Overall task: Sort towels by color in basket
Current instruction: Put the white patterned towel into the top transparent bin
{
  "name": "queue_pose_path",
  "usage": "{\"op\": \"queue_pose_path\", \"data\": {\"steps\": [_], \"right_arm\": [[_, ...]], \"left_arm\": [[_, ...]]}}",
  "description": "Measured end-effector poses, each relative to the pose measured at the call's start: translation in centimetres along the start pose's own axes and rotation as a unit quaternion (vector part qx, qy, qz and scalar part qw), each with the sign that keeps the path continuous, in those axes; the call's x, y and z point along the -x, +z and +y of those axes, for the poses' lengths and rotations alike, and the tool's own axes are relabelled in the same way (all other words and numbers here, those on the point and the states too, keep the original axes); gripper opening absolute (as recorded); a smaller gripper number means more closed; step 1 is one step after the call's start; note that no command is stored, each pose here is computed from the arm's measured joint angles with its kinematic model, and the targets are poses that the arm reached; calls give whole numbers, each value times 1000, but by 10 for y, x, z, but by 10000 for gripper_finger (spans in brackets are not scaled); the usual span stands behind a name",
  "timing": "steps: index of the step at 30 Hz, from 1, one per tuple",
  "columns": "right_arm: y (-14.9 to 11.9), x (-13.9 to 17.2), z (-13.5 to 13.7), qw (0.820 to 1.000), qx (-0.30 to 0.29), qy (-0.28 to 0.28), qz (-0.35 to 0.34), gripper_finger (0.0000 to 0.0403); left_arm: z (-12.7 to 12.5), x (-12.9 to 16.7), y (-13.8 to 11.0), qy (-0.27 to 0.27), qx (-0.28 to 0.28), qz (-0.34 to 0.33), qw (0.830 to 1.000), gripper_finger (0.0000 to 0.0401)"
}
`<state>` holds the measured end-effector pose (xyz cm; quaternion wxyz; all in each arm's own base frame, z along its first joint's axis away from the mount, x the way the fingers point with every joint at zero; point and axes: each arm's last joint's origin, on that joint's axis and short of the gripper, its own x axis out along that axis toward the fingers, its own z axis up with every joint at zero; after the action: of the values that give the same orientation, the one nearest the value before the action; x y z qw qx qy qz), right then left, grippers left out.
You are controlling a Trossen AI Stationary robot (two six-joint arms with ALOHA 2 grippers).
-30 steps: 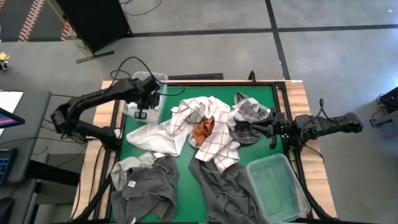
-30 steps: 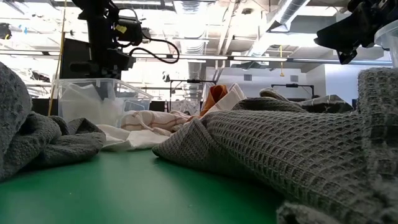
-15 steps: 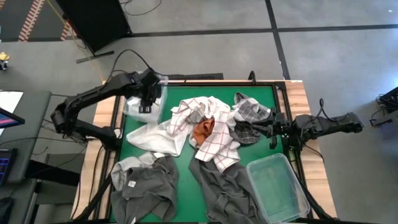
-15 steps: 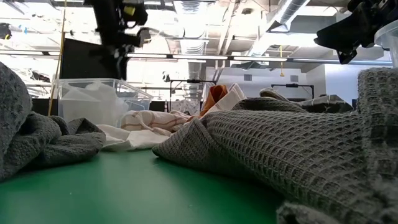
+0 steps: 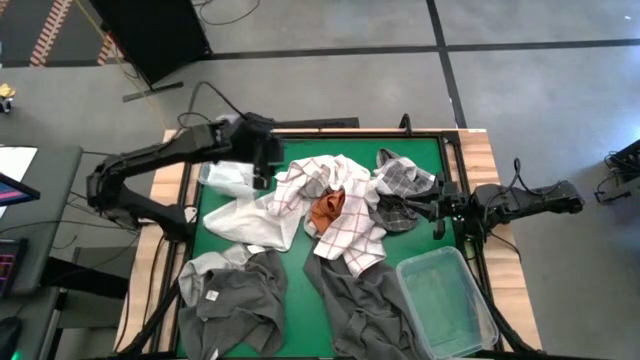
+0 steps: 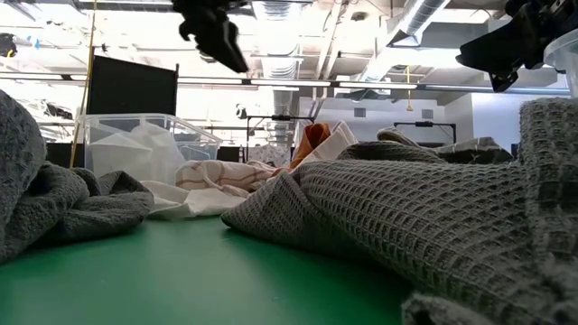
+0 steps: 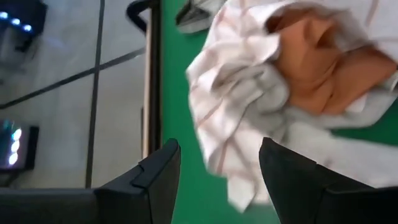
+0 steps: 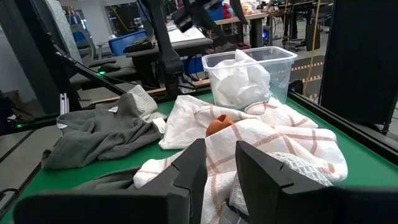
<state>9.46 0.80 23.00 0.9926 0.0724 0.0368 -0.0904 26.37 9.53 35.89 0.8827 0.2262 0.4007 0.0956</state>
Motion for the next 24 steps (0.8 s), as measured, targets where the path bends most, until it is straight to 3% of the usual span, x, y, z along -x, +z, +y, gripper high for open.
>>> {"op": "queue_pose_path", "data": {"steps": [6,11,16,24], "right_arm": [[0,0,0,1000,-2,0,0,118],[0,0,0,1000,-2,0,0,118],[0,0,0,1000,-2,0,0,118],[0,0,0,1000,11,0,2,118]], "left_arm": [[-14,-54,6,-34,-3,37,999,208],[-20,-107,-9,-46,-9,115,992,208],[-17,-147,-26,-47,14,153,987,211],[-16,-182,-44,-53,36,178,982,271]]}}
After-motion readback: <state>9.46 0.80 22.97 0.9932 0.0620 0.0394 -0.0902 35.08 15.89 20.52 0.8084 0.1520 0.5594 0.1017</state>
